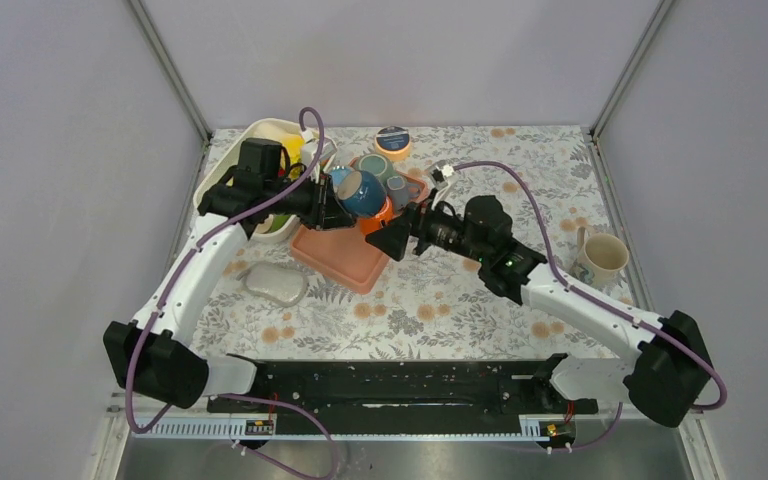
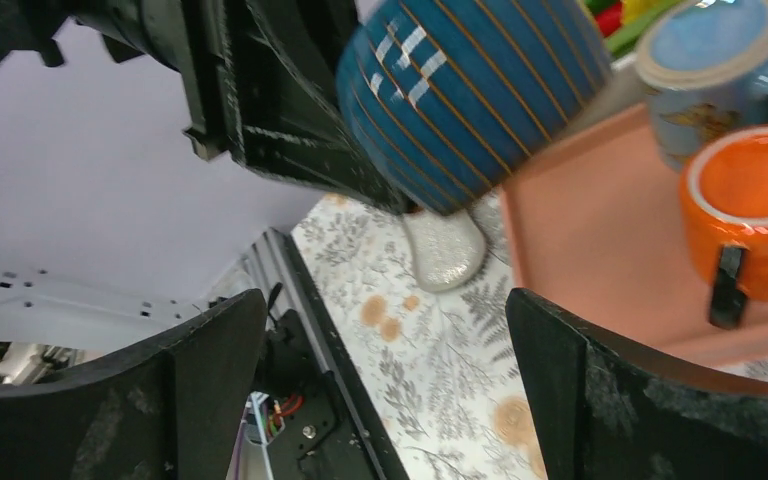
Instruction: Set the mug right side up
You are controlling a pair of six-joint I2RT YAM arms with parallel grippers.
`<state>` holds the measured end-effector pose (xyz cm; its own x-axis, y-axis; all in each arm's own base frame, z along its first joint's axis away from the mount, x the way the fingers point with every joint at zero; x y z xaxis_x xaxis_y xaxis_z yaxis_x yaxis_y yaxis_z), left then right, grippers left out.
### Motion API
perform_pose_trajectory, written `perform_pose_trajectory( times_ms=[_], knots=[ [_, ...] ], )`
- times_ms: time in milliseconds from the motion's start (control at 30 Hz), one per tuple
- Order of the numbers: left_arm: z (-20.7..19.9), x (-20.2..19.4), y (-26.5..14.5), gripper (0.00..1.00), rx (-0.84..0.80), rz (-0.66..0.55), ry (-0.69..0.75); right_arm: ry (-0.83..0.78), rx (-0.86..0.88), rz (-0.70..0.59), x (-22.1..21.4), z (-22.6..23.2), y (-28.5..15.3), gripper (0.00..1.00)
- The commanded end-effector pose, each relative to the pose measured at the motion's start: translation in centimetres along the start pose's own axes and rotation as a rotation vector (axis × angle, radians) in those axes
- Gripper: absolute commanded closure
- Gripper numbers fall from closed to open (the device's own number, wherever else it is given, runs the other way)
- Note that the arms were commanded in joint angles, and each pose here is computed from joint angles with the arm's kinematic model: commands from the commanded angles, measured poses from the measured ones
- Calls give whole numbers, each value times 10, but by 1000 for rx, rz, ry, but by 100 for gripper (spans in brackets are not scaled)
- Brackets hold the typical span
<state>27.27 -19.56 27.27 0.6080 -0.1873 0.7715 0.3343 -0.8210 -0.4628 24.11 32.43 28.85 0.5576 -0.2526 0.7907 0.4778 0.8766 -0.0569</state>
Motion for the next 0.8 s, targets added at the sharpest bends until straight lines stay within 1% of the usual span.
perform_pose_trajectory(
  times_ms=[0,100,200,267,300,333,433,500,533,567,600,633,667,700,733,767],
  knots=[
    [-59,26,-12,100,-208,-95,79,-26,238,-147,50,67,8,1],
    [-78,20,-13,100,-269,-94,117,-20,297,-193,59,78,7,1],
    [-90,11,-10,100,-338,-80,121,-15,379,-238,68,94,0,5],
    [-96,4,-8,100,-386,-69,112,-15,444,-275,75,106,-8,12],
    [-98,1,-7,100,-411,-63,105,-16,468,-293,78,111,-11,18],
    [-100,-1,-7,100,-428,-55,97,-17,481,-303,81,113,-12,24],
    [-102,-4,-5,100,-444,-46,97,-18,473,-305,85,115,-12,65],
    [-100,-7,-4,100,-436,-43,103,-23,442,-312,86,112,-13,89],
    [-97,-8,-3,100,-421,-43,120,-30,402,-314,87,106,-12,99],
    [-93,-10,-2,97,-396,-31,117,-39,345,-314,87,99,-12,100],
    [-87,-11,-1,79,-359,-27,152,-61,276,-310,87,89,-13,100],
    [-79,-14,0,51,-312,-15,184,-84,204,-311,88,79,-15,100],
    [-69,-16,0,33,-252,-7,207,-122,131,-301,88,68,-19,100],
    [-59,-17,1,23,-192,-4,235,-162,54,-292,88,57,-23,100],
    [-47,-17,0,6,-121,-6,262,-199,-31,-279,89,44,-28,100],
    [-36,-16,-1,2,-52,-6,281,-239,-128,-255,89,30,-34,100]
  ],
)
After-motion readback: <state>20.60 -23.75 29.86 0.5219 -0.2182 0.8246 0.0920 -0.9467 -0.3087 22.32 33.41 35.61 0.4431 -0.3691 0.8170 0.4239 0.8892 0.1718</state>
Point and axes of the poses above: each gripper's point midway between its finger pads, its own y axis out along the fingers, its own z axis along the line the jaws close on, x = y × z, the point moved 1 cm from there along -y, back along the fingers, and after that the axes turned 3 degrees about y, right-handed, at the moved point
